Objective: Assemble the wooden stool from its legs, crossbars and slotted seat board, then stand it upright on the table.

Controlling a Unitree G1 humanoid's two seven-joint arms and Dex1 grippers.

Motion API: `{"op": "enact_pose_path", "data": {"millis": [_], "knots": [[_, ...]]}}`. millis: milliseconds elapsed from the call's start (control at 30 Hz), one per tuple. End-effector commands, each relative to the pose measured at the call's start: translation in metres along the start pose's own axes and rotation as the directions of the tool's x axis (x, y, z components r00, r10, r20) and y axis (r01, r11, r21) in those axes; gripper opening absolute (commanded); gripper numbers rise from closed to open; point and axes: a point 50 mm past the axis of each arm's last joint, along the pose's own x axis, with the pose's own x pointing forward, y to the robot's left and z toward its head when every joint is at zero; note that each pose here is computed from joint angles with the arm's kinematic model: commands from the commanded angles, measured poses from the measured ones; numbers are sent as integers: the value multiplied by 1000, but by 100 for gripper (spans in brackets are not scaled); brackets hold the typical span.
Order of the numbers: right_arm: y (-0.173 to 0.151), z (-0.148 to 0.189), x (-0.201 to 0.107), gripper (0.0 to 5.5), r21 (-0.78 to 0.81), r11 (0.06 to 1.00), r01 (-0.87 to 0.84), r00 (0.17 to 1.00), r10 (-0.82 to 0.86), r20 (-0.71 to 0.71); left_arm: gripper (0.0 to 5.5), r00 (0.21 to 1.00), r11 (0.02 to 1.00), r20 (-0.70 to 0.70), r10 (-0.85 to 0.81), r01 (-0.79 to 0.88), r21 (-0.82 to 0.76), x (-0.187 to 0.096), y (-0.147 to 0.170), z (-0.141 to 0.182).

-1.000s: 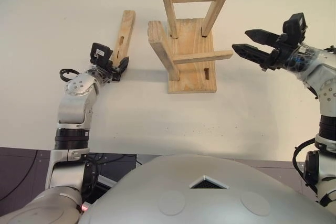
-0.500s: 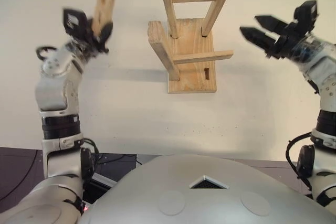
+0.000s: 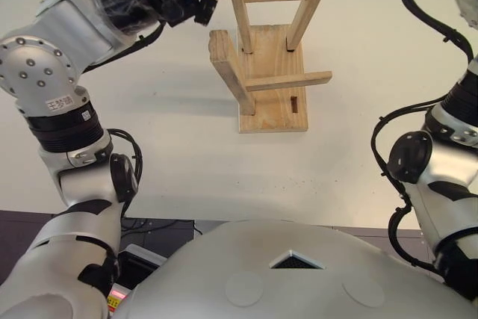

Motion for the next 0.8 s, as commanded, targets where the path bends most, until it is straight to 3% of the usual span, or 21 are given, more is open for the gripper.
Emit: {"op": "enact_pose_path", "data": {"millis": [33,233,567,600,800], "knots": [[4,-8,8,388,43,999,-27,999,28,-32,200,999,999,-36,-37,37,10,5,-7,-1],[-3,-26,12,388,83,996,25,995,-17,-94,200,996,997,-39,-79,80,14,8,-13,-3],[-1,-30,14,217,118,993,6,994,7,-106,200,998,999,-50,-39,38,-15,8,-8,-4],[-2,-30,12,215,113,993,11,994,1,-108,238,998,1000,-59,-28,27,-12,7,-7,-5],[-26,-21,-20,204,18,985,169,982,-167,-89,328,997,994,-42,71,-74,-79,-29,11,-7]]}}
